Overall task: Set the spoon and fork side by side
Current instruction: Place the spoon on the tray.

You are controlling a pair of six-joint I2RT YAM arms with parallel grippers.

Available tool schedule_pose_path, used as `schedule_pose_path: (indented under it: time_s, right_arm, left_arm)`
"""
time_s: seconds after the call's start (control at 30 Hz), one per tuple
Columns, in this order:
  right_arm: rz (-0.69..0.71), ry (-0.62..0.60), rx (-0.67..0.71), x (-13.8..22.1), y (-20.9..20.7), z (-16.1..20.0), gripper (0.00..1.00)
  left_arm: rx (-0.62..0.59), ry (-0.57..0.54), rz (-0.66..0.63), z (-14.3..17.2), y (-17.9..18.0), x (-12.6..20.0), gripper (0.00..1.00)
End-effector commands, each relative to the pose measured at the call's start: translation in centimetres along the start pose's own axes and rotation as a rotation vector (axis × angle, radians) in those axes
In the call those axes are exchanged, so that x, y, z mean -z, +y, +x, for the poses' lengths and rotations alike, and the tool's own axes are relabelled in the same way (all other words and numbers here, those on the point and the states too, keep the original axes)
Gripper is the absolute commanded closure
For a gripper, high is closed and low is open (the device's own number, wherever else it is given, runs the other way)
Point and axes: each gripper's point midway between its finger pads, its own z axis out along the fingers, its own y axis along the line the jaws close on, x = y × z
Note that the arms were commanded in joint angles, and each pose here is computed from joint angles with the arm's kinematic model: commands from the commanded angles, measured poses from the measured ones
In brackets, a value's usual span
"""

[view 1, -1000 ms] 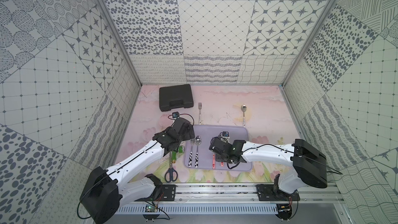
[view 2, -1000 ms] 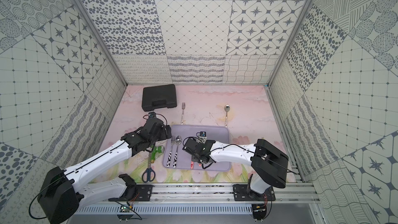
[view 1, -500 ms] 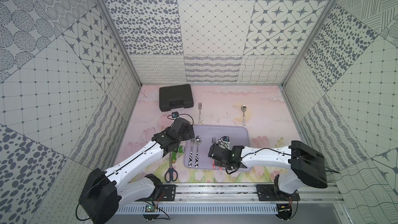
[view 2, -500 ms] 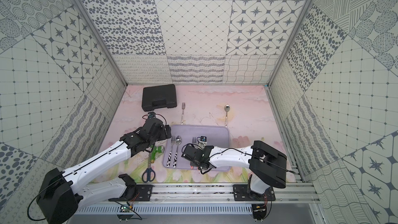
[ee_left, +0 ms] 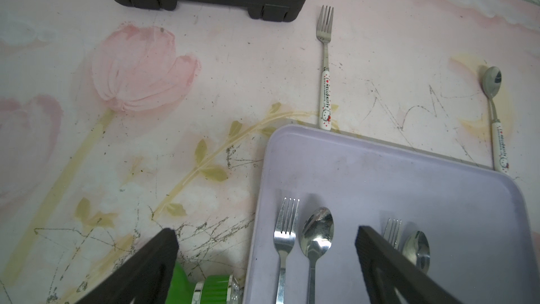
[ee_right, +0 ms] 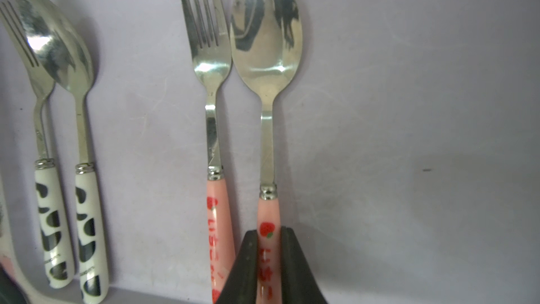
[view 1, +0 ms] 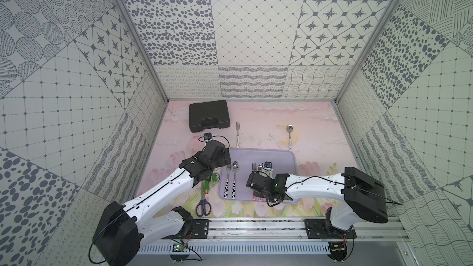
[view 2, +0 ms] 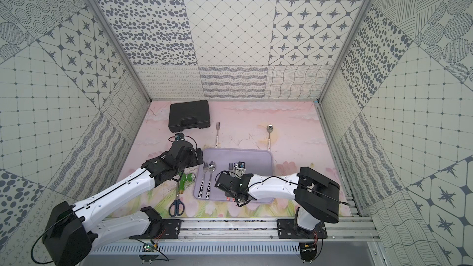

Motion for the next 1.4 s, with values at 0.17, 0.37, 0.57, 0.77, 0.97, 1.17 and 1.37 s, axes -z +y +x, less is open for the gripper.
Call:
schedule_pose_path:
  time_s: [0.17, 0.37, 0.57, 0.77, 0.97, 1.17, 1.37]
  right_arm:
    - [0.073, 0.044, 0.016, -1.9, -1.8, 1.0, 0.9]
    - [0.065, 0.054, 0.017, -2.0, -1.5, 1.1, 0.9]
    - [0.054, 0.067, 0.033, -2.0, -0.9, 1.5, 0.9]
    - [0.055, 0.054, 0.023, -1.8, -1.1, 1.2, 0.88]
    - [0.049, 0.05, 0.024, -1.7, -1.0, 1.1, 0.8]
    - [0.027, 0.022, 0.015, -0.9, -0.8, 0.3, 0.7]
    - [0.0, -0.008, 0.02, 0.1, -0.6, -0.6, 0.66]
  left_arm:
    - [0.003, -0.013, -0.024, -0.2, 0.6, 0.0, 0.0]
    - [0.001, -0.013, -0.025, -0.1, 0.6, 0.0, 0.0]
    - [0.002, -0.013, -0.024, -0.2, 0.6, -0.1, 0.01]
    - [0.002, -0.013, -0.024, -0.2, 0.6, 0.0, 0.01]
    - [0.003, -0.016, -0.025, -0.2, 0.6, 0.0, 0.0]
    - [0.001, -0.016, -0.031, -0.2, 0.7, -0.1, 0.0]
    - [-0.001, -0.016, -0.039, -0.2, 0.8, -0.2, 0.01]
